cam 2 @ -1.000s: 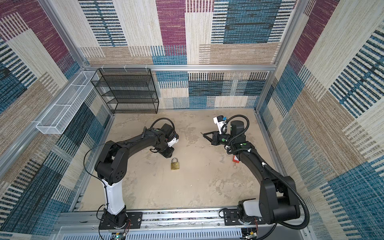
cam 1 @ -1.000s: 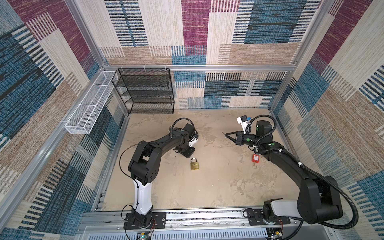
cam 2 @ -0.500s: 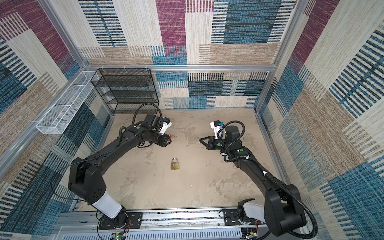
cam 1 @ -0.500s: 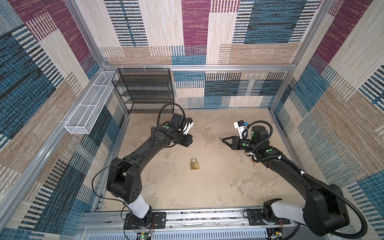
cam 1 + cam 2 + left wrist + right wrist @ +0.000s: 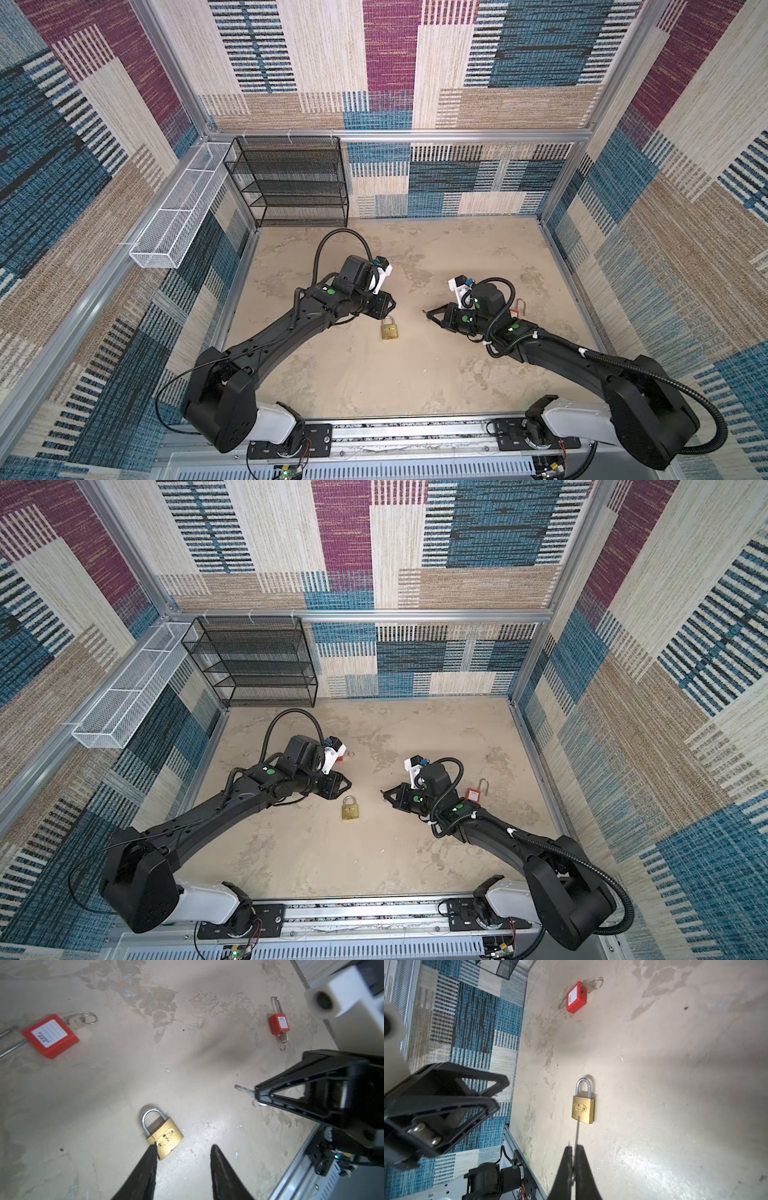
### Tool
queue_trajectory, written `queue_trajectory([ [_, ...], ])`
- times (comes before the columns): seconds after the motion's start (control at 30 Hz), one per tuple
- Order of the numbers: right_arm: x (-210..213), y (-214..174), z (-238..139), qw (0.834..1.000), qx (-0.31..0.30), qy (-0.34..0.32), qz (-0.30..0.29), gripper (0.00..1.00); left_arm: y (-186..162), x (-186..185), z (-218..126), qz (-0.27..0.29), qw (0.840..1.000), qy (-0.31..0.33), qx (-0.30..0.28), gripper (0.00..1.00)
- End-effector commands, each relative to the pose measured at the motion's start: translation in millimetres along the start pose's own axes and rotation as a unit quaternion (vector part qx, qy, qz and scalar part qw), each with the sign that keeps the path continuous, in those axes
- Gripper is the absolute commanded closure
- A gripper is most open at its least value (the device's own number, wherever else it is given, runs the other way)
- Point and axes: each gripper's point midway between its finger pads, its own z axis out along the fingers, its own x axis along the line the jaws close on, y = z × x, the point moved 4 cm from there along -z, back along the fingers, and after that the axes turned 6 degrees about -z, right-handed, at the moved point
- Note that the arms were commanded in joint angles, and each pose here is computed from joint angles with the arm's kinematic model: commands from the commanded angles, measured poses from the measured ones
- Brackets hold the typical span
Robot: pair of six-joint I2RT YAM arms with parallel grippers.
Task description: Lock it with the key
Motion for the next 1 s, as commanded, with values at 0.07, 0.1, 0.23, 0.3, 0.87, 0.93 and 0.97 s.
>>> queue_trajectory([
  [0.07, -6.2, -3.9, 4.2, 0.999, -0.019, 0.001, 0.026, 1.0, 5.5, -4.9, 11.3, -0.041, 0.999, -0.015, -0.012, 0.56],
  [0.1, -8.6, -7.8, 5.9, 1.0, -0.014, 0.0, 0.027, 1.0, 4.8, -5.9, 13.9, -0.047, 0.999, -0.016, -0.012, 0.56],
  [0.23, -12.3, -20.6, 13.5, 0.999, 0.002, 0.019, 0.044, 1.0, 2.4, -11.8, 18.7, -0.052, 0.998, -0.018, -0.016, 0.56],
  [0.3, -9.3, -23.2, 19.1, 0.998, 0.007, 0.028, 0.048, 1.0, 2.5, -12.9, 19.0, -0.055, 0.998, -0.016, -0.018, 0.55],
  [0.87, 4.5, -37.4, 81.0, 0.993, 0.053, 0.061, 0.091, 1.0, -17.9, -6.8, 16.6, -0.061, 0.998, -0.002, -0.028, 0.53],
  [0.93, 2.3, -36.2, 82.6, 0.993, 0.047, 0.054, 0.097, 1.0, -18.5, -7.2, 15.0, -0.058, 0.998, 0.0, -0.031, 0.53],
  [0.97, 1.1, -35.5, 82.4, 0.993, 0.043, 0.05, 0.097, 1.0, -18.3, -6.8, 13.7, -0.058, 0.998, 0.002, -0.034, 0.53],
])
